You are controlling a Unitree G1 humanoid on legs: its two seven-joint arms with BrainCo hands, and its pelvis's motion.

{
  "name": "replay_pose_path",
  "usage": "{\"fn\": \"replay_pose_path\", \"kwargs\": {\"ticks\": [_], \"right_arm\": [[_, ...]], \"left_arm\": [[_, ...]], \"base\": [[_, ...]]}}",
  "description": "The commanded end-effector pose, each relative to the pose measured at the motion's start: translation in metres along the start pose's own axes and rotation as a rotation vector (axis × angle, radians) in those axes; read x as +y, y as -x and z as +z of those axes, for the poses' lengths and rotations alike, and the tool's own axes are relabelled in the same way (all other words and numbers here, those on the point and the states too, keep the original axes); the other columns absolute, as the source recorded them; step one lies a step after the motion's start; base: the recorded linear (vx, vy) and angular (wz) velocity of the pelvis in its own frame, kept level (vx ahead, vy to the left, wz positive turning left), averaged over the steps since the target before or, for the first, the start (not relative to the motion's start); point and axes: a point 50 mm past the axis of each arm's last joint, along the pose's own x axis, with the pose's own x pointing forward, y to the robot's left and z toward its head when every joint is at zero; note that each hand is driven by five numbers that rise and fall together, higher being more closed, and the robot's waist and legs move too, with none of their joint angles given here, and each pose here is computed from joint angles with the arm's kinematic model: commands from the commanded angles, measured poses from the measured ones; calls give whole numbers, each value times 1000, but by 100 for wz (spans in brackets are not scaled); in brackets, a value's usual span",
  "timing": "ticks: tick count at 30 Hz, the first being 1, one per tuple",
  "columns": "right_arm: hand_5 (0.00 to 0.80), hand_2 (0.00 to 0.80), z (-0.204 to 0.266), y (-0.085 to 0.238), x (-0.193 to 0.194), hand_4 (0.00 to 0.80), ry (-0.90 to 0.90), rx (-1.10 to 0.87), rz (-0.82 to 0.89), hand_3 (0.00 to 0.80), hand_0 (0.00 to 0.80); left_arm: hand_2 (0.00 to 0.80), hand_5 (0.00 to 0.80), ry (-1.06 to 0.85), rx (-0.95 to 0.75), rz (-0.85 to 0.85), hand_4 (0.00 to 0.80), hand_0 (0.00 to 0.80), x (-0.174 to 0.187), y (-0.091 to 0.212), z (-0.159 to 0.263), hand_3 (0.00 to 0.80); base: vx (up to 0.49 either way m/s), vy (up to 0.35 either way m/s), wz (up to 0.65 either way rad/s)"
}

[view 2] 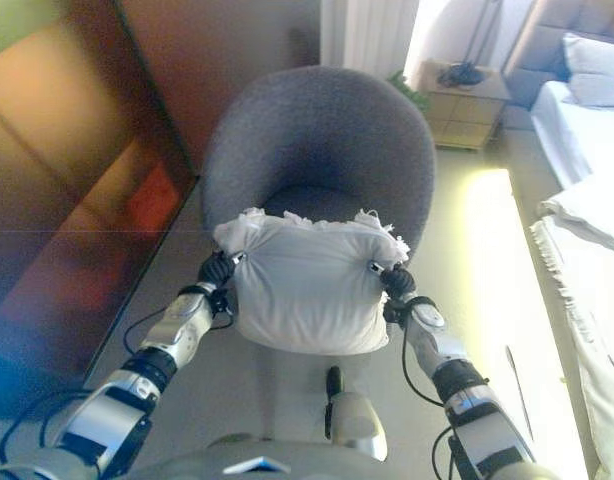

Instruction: Pick up the cushion and take it to the sofa

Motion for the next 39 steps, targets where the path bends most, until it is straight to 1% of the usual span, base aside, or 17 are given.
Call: {"fn": "replay_pose_path", "kwargs": {"ticks": [1, 5, 7, 10, 15, 19, 27, 29, 32, 36, 38, 39], "right_arm": [[800, 800, 49, -11, 18, 800, -7, -194, 113, 800, 800], [800, 800, 38, -10, 29, 800, 9, -163, 155, 800, 800], [800, 800, 30, -7, 34, 800, 22, -150, 184, 800, 800], [800, 800, 22, -4, 37, 800, 23, -149, 202, 800, 800], [800, 800, 37, -16, 49, 800, 58, -147, 192, 800, 800], [800, 800, 49, -25, 56, 800, 90, -135, 184, 800, 800], [800, 800, 56, -30, 65, 800, 148, -141, 176, 800, 800], [800, 800, 60, -30, 68, 800, 153, -158, 172, 800, 800], [800, 800, 70, -34, 82, 800, 145, -200, 165, 800, 800], [800, 800, 70, -39, 87, 800, 122, -205, 147, 800, 800], [800, 800, 82, -41, 97, 800, 124, -241, 152, 800, 800], [800, 800, 104, -44, 105, 800, 142, -292, 162, 800, 800]], "left_arm": [[800, 800, 42, -194, -36, 800, 800, -7, -8, 44, 800], [800, 800, 43, -193, 15, 800, 800, 4, -6, 41, 800], [800, 800, 47, -192, 51, 800, 800, 13, -2, 38, 800], [800, 800, 25, -192, 57, 800, 800, 22, 4, 34, 800], [800, 800, 39, -202, 58, 800, 800, 32, 2, 45, 800], [800, 800, 77, -214, 66, 800, 800, 30, -3, 55, 800], [800, 800, 112, -231, 34, 800, 800, 22, -6, 54, 800], [800, 800, 113, -238, 31, 800, 800, 20, -5, 53, 800], [800, 800, 107, -263, 30, 800, 800, 19, -7, 61, 800], [800, 800, 90, -249, 21, 800, 800, 16, -9, 61, 800], [800, 800, 69, -275, 19, 800, 800, 8, -14, 76, 800], [800, 800, 70, -326, 14, 800, 800, 6, -19, 97, 800]], "base": [[401, -143, -40], [381, -237, -4], [293, -206, -53], [225, -85, -67], [197, 113, -46], [164, 185, -41], [151, 183, -30], [83, 187, 3], [-15, 124, 30], [93, -47, 16], [-89, -228, 17], [-409, -257, 19]]}}
